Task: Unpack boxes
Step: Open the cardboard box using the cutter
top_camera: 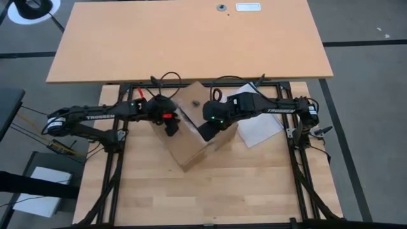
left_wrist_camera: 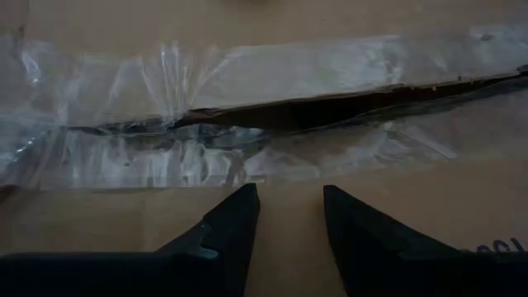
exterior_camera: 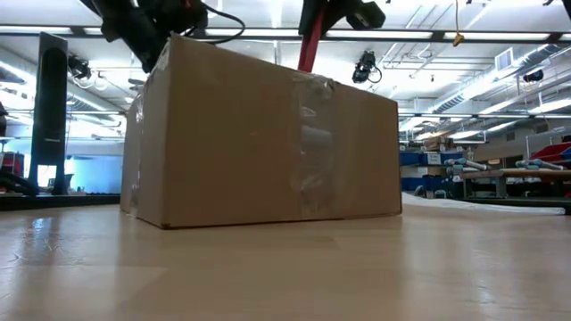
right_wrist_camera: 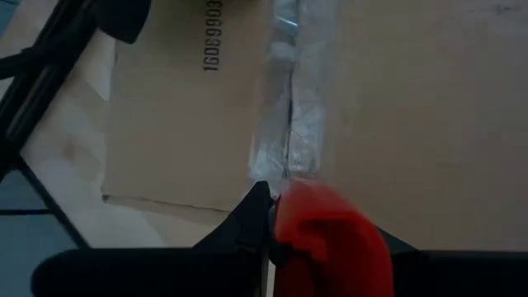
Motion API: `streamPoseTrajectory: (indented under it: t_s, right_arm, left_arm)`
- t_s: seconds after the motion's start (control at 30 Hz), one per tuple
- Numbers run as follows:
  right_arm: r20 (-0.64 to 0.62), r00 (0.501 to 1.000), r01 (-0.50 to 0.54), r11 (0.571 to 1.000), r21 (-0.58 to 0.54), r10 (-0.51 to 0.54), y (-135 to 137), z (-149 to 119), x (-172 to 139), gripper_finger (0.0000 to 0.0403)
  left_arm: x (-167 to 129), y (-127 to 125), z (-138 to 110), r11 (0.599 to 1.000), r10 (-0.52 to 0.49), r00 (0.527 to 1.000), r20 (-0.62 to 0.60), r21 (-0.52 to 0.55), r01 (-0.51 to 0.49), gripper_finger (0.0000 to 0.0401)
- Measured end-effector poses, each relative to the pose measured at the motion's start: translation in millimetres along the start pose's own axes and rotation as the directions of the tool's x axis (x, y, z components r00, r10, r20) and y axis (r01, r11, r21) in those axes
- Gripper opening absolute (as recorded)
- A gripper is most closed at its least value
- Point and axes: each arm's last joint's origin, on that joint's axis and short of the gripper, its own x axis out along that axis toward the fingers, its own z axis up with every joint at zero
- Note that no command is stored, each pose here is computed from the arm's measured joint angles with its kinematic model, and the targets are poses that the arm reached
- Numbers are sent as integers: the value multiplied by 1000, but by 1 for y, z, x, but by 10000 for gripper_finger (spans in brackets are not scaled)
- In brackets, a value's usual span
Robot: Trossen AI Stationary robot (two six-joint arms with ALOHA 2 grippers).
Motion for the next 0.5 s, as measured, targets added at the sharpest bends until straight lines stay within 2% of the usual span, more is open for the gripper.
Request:
streamPoseTrajectory:
  t_s: [0.17,0.27,0.5]
  right_arm:
    - [-48,998,-31,999,15,32,4,-6,0,58]
    - [-83,996,-36,999,35,39,2,-10,-6,58]
    - [-88,994,-57,998,37,60,1,-10,-12,58]
  left_arm:
    - [8,-2,0,999,-38,999,-23,4,38,156]
    - [13,-1,-3,1000,-7,999,-52,22,9,156]
    - [16,0,-3,1000,-14,998,-60,25,15,156]
